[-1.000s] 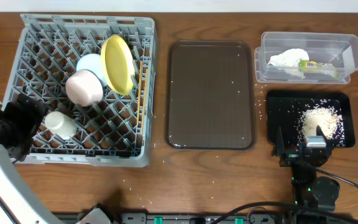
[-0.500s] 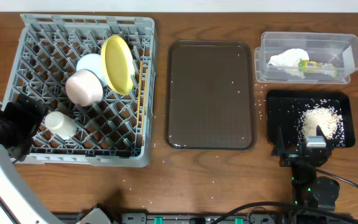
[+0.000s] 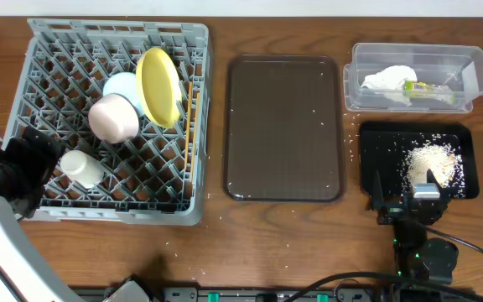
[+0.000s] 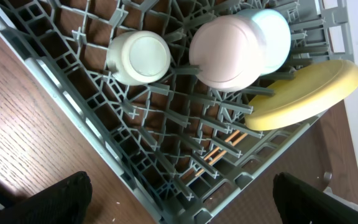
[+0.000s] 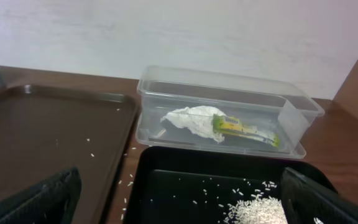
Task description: Sort waste into correct bins and load items into the dishwasher
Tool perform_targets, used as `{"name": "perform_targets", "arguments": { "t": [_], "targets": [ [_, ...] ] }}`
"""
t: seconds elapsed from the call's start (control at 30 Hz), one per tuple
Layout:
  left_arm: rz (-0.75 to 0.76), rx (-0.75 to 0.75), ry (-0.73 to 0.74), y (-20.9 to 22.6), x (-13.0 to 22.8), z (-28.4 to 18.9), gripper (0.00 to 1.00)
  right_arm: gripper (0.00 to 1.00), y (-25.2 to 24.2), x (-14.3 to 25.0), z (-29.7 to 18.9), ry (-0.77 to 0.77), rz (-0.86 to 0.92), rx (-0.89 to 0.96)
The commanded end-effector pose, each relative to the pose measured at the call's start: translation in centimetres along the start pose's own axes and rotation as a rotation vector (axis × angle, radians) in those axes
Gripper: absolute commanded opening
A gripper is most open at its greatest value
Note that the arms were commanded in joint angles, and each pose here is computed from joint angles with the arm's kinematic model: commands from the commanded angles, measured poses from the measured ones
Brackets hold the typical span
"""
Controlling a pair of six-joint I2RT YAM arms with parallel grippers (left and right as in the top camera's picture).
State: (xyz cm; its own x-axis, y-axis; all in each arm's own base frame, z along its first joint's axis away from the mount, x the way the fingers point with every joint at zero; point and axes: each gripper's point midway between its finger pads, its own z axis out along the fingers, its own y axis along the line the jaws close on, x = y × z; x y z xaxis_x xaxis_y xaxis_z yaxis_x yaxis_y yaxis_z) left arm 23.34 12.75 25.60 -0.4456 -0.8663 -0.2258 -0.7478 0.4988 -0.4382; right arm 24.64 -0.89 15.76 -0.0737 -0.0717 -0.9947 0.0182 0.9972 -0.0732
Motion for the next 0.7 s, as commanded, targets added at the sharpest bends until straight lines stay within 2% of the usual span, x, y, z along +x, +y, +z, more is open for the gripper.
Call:
{"name": "perform_targets", "arguments": {
  "t": [0.0, 0.67],
  "targets": [
    [0.002, 0.001, -0.019, -0.08, -0.16, -0.55, 0.94, 0.99, -0.15, 0.02, -0.03, -0.001, 0.013, 0.005],
    [0.002, 0.001, -0.018, -0.08, -0.13, -0.53, 0.94, 0.99, -0.15, 0.02, -0.03, -0.001, 0.012, 0.005]
  ]
}}
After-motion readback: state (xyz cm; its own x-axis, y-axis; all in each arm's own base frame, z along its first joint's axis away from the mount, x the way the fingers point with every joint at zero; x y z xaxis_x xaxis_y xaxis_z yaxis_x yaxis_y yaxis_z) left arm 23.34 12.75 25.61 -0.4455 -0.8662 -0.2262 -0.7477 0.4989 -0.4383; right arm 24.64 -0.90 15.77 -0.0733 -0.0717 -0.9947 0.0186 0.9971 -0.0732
